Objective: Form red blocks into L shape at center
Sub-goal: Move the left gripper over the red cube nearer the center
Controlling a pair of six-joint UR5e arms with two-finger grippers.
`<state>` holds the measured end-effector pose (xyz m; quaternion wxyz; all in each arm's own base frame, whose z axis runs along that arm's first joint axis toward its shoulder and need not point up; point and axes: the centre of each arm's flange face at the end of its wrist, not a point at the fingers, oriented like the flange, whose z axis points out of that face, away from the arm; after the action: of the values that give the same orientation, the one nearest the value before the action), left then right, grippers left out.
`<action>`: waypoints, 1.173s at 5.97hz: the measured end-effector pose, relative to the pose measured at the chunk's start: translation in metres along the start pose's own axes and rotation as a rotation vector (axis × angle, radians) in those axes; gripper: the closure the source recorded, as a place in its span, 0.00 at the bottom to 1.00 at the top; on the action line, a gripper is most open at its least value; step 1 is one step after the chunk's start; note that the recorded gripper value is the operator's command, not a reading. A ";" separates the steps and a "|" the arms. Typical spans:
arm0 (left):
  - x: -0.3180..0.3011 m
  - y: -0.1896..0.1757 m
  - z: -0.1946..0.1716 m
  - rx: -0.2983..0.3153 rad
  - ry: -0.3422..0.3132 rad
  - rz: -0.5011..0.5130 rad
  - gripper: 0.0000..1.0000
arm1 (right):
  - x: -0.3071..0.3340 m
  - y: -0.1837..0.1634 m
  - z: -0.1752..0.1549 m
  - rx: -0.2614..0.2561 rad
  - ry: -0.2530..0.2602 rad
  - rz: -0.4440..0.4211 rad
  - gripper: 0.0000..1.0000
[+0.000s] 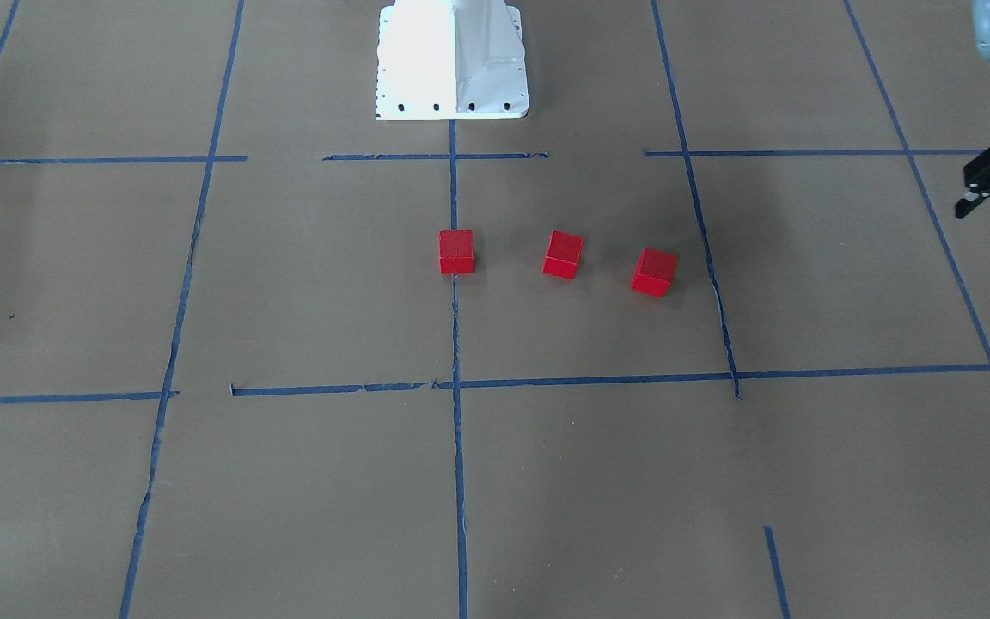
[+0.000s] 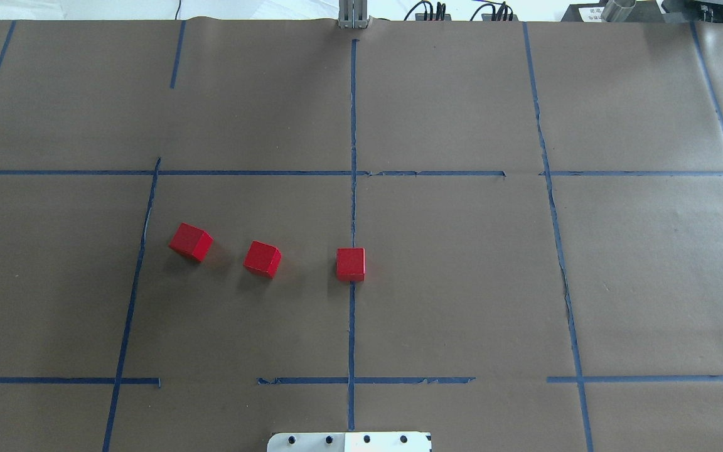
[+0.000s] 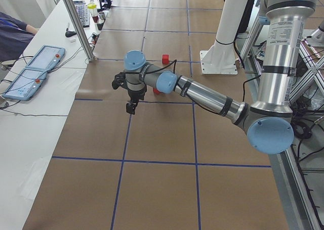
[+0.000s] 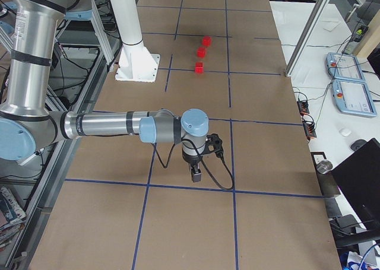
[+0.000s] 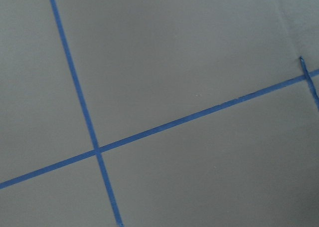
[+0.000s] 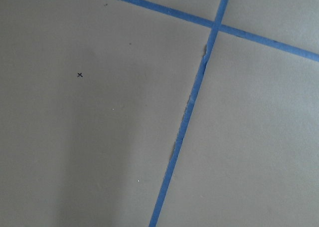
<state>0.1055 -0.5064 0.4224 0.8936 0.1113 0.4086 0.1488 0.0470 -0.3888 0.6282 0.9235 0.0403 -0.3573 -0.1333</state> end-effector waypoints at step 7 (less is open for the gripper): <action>0.380 -0.058 0.181 -0.001 -0.017 -0.148 0.00 | 0.013 0.020 0.005 -0.009 -0.005 0.044 0.00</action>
<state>0.4899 -0.4385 0.2554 0.9056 0.0815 0.4081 0.0819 0.0574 -0.3729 0.6439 0.9256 0.0279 -0.3598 -0.1145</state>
